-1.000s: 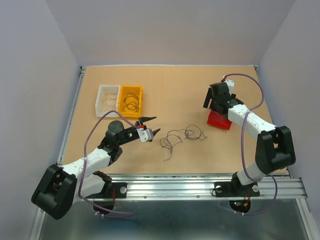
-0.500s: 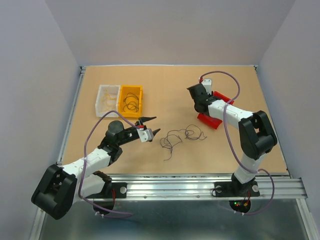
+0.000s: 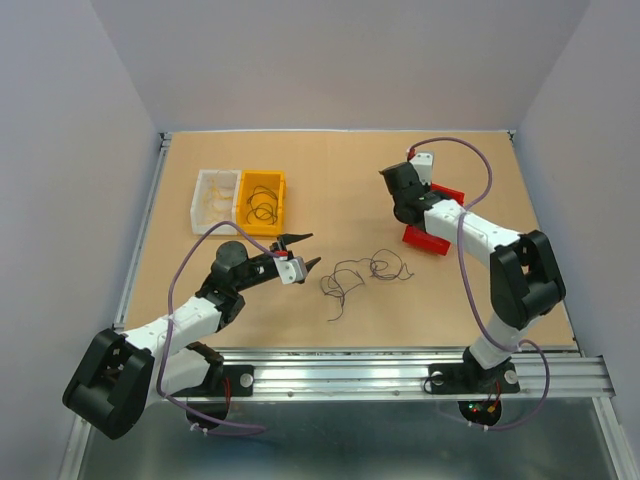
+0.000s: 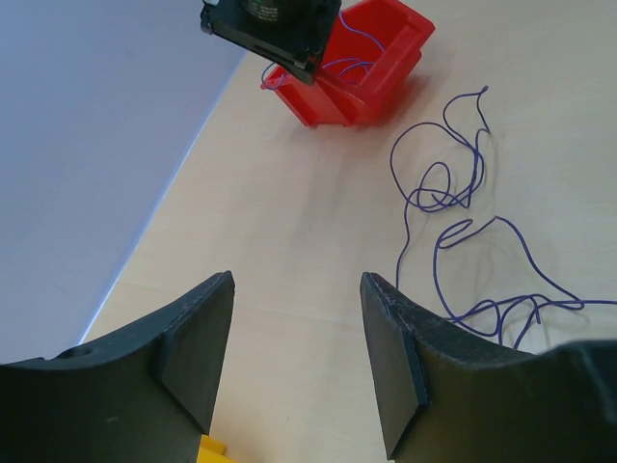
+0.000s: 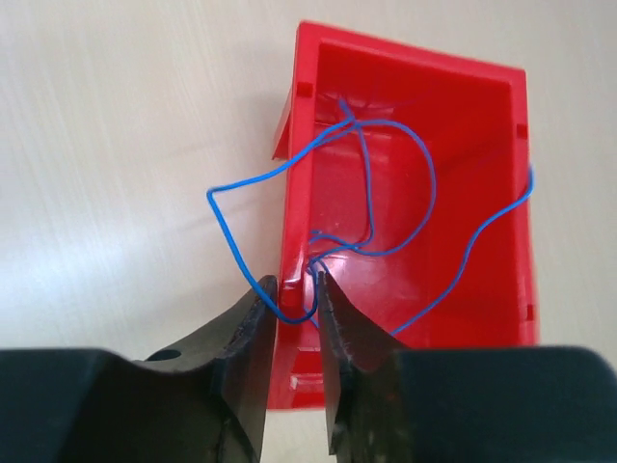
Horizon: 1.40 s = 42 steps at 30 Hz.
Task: Untangle the cables
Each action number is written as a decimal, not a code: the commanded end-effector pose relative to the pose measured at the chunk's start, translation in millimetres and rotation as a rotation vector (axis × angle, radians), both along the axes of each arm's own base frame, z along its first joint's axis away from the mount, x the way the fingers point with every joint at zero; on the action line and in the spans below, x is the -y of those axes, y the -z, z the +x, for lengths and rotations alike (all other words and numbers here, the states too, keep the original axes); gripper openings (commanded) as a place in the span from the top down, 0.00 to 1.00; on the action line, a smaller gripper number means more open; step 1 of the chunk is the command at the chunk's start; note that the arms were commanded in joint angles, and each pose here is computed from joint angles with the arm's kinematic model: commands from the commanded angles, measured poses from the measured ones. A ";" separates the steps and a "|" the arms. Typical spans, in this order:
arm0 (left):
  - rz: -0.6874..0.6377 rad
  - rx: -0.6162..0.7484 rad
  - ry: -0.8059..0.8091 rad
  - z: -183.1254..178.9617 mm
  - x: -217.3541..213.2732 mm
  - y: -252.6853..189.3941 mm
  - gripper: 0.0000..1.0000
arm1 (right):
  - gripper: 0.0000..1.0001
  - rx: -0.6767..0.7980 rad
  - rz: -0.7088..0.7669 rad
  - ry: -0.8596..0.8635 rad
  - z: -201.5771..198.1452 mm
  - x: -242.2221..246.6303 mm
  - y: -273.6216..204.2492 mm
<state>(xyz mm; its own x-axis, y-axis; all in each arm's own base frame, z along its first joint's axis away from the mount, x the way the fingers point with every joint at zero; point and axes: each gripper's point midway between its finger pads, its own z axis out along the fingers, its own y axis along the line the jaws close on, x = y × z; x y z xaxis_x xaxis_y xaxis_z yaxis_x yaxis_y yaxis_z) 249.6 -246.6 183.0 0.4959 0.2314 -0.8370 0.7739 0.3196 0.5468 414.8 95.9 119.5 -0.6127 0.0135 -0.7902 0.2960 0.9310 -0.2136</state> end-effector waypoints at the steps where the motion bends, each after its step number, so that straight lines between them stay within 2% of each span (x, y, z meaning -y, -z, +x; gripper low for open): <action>1: -0.016 0.050 0.013 -1.7 0.6 -11.3 0.34 | 0.69 0.110 0.062 0.009 6.5 -3.3 -41.8; 7: -0.014 0.047 0.013 -1.5 0.7 -10.7 0.34 | 0.69 0.103 0.068 0.000 5.3 -4.2 -39.7; 10: -0.014 0.046 0.016 -1.8 1.1 -10.7 0.34 | 0.73 0.094 0.070 -0.007 6.2 -6.1 -36.6; 11: -0.014 0.046 0.014 -1.4 0.7 -10.7 0.34 | 0.76 0.092 0.068 -0.007 7.3 -6.4 -35.6; 13: -0.010 0.042 0.016 -1.8 1.0 -8.8 0.34 | 0.99 0.088 0.068 -0.004 7.3 -6.5 -33.5; 20: -0.006 0.043 0.020 -1.9 1.7 -8.2 0.34 | 1.00 0.097 0.079 0.037 1.4 1.8 -30.4; 26: -0.007 0.044 0.022 -2.4 1.7 -8.9 0.34 | 0.99 0.107 0.148 0.182 -12.8 49.4 -18.5; 30: -0.007 0.042 0.025 -3.2 1.8 -8.6 0.34 | 1.00 0.064 0.218 0.228 -19.9 69.6 7.8; 39: -0.007 0.044 0.025 -3.4 1.6 -8.9 0.34 | 1.00 -0.102 0.191 0.219 -3.1 61.4 74.7; 42: -0.005 0.040 0.027 -2.8 2.2 -7.9 0.34 | 0.99 -0.071 0.220 0.210 1.2 57.5 63.5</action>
